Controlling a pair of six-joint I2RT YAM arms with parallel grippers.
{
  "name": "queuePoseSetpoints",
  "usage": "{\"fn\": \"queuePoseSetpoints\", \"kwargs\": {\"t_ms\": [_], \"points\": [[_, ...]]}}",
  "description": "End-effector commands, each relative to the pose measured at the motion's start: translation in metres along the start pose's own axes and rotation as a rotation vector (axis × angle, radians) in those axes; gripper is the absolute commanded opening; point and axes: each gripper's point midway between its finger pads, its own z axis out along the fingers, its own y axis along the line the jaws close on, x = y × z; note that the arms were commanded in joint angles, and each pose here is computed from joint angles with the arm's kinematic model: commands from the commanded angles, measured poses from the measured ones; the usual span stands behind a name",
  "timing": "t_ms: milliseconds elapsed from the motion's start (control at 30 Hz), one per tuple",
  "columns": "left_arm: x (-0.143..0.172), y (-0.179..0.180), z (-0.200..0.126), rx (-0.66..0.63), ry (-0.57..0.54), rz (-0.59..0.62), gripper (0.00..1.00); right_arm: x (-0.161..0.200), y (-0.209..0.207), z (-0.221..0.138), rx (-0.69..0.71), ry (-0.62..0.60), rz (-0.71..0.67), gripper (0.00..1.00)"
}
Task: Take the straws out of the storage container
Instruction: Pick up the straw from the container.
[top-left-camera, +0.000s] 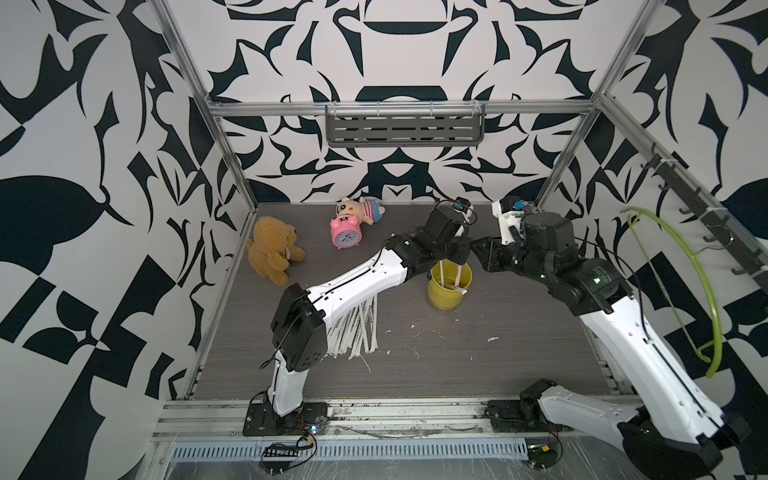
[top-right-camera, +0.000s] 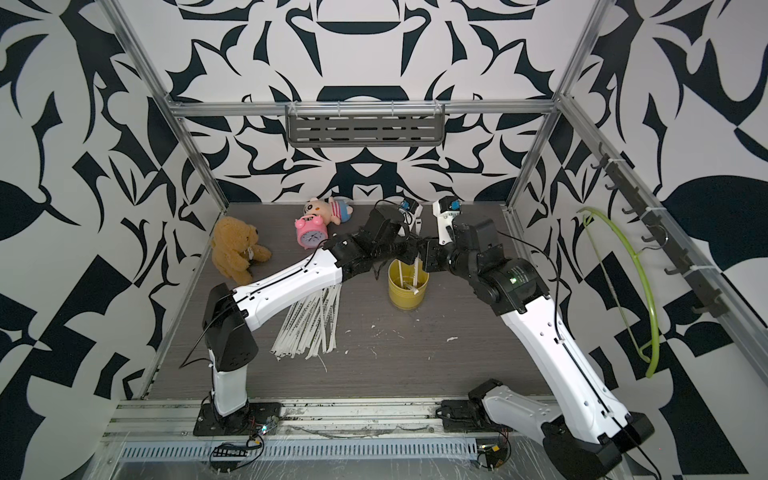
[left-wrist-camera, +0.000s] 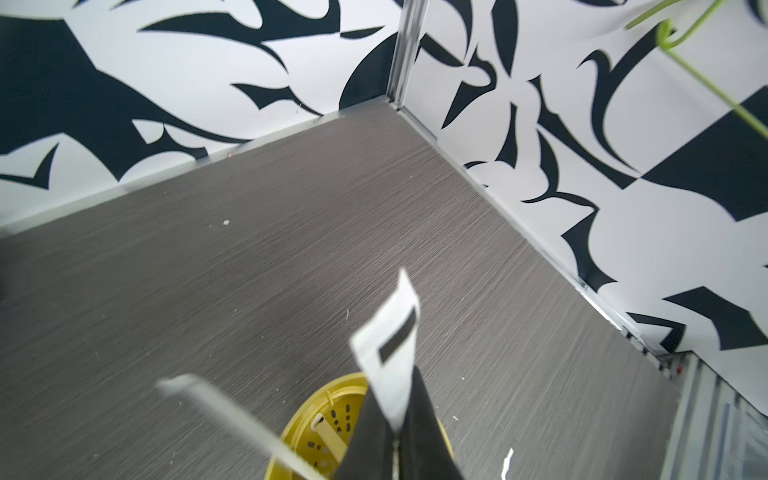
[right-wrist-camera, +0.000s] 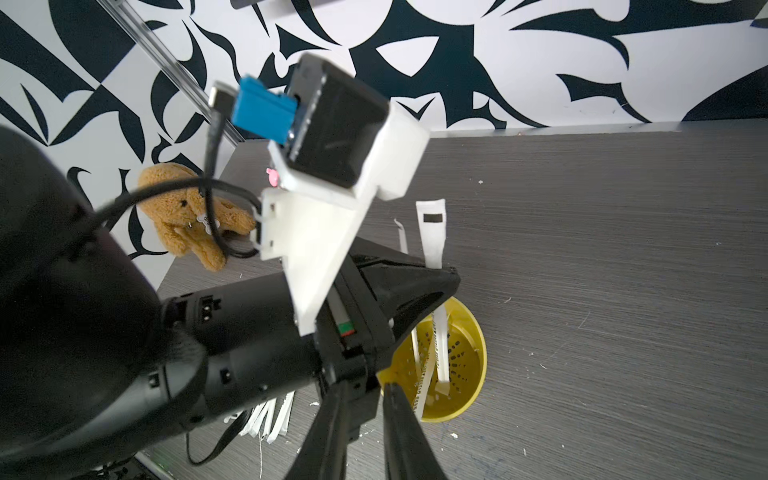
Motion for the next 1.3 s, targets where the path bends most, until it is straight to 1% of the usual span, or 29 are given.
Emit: {"fn": "queuePoseSetpoints", "kwargs": {"t_ms": [0,100,233,367,433,667,800,933,1067,1100,1167,1267], "points": [[-0.018,-0.016,-0.020,0.052,-0.044,0.036,0.04,-0.012,0.004,-0.006,-0.020,-0.058,-0.017,0.21],[-0.022,-0.017,-0.026,0.058,-0.067,0.046,0.03,-0.014,0.007,-0.011,-0.037,-0.079,-0.023,0.20],[-0.035,-0.021,-0.042,0.077,-0.137,0.070,0.01,-0.015,0.012,-0.017,-0.066,-0.094,-0.038,0.20],[-0.049,-0.024,-0.063,0.084,-0.171,0.082,0.01,-0.012,0.017,-0.016,-0.092,-0.068,-0.045,0.21],[-0.051,-0.024,-0.071,0.082,-0.170,0.083,0.01,-0.009,0.024,-0.013,-0.133,-0.042,-0.046,0.23],[-0.045,-0.015,-0.103,0.049,-0.163,0.080,0.01,0.004,0.071,-0.009,-0.409,0.064,-0.052,0.32],[-0.045,-0.007,-0.135,0.015,-0.174,0.088,0.01,0.008,0.088,-0.010,-0.511,0.099,-0.058,0.35],[-0.039,0.004,-0.170,-0.024,-0.173,0.106,0.00,0.017,0.103,-0.009,-0.579,0.138,-0.084,0.39],[-0.028,0.016,-0.213,-0.063,-0.174,0.107,0.00,0.023,0.127,-0.011,-0.639,0.160,-0.146,0.40],[-0.027,0.019,-0.232,-0.069,-0.187,0.103,0.00,0.025,0.134,-0.011,-0.654,0.166,-0.163,0.40],[-0.015,0.029,-0.250,-0.097,-0.157,0.097,0.00,0.030,0.148,-0.010,-0.682,0.183,-0.192,0.41],[0.014,0.055,-0.271,-0.170,-0.066,0.043,0.00,0.043,0.169,-0.001,-0.713,0.236,-0.222,0.41]]}}
